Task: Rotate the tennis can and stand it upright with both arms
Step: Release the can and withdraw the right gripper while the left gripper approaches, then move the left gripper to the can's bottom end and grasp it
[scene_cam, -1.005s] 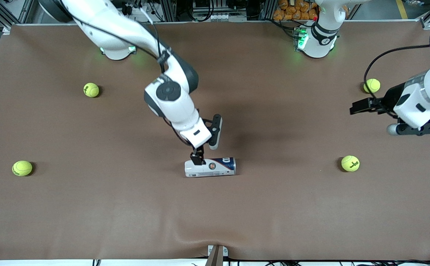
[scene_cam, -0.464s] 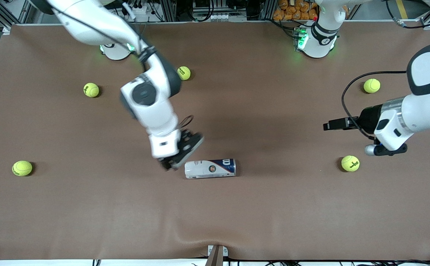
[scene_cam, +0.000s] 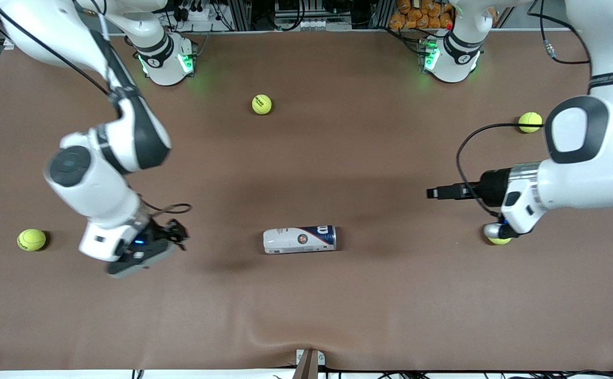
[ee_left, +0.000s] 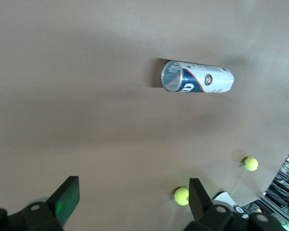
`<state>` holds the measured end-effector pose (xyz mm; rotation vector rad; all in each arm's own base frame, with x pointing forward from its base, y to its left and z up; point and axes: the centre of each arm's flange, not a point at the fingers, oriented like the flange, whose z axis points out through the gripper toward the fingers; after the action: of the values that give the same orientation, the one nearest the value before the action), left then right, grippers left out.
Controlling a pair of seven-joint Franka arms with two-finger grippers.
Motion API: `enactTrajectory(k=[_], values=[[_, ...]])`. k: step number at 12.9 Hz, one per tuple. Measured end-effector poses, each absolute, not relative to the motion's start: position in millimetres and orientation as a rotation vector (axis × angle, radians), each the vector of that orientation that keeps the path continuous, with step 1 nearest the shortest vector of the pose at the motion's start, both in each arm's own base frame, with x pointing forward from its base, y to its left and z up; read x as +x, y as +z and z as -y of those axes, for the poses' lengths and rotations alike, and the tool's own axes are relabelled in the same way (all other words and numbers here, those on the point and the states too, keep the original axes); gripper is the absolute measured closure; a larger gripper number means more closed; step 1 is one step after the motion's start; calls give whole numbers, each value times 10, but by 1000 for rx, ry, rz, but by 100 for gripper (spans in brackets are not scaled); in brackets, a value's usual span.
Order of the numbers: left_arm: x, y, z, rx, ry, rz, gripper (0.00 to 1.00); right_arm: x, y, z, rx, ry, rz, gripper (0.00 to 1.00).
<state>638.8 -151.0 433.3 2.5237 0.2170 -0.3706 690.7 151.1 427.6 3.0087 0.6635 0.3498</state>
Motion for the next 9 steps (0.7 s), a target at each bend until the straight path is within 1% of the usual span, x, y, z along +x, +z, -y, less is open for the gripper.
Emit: enactTrajectory(k=[3,6,8,9], values=[[6376,4077,1785,2408,-373,-284,0,6741,4701,-978,3008,208,-527,0],[6289,3752,1957,2265,-446,-368,0,6614,5053,-518,3007,128,-408,0],[6233,3492,1980,2210,-479,-379,0,6515,5507,-258,3006,86,-327,0],[6188,3346,1992,2180,-481,-367,0,6464,5771,-157,3006,89,-282,0]])
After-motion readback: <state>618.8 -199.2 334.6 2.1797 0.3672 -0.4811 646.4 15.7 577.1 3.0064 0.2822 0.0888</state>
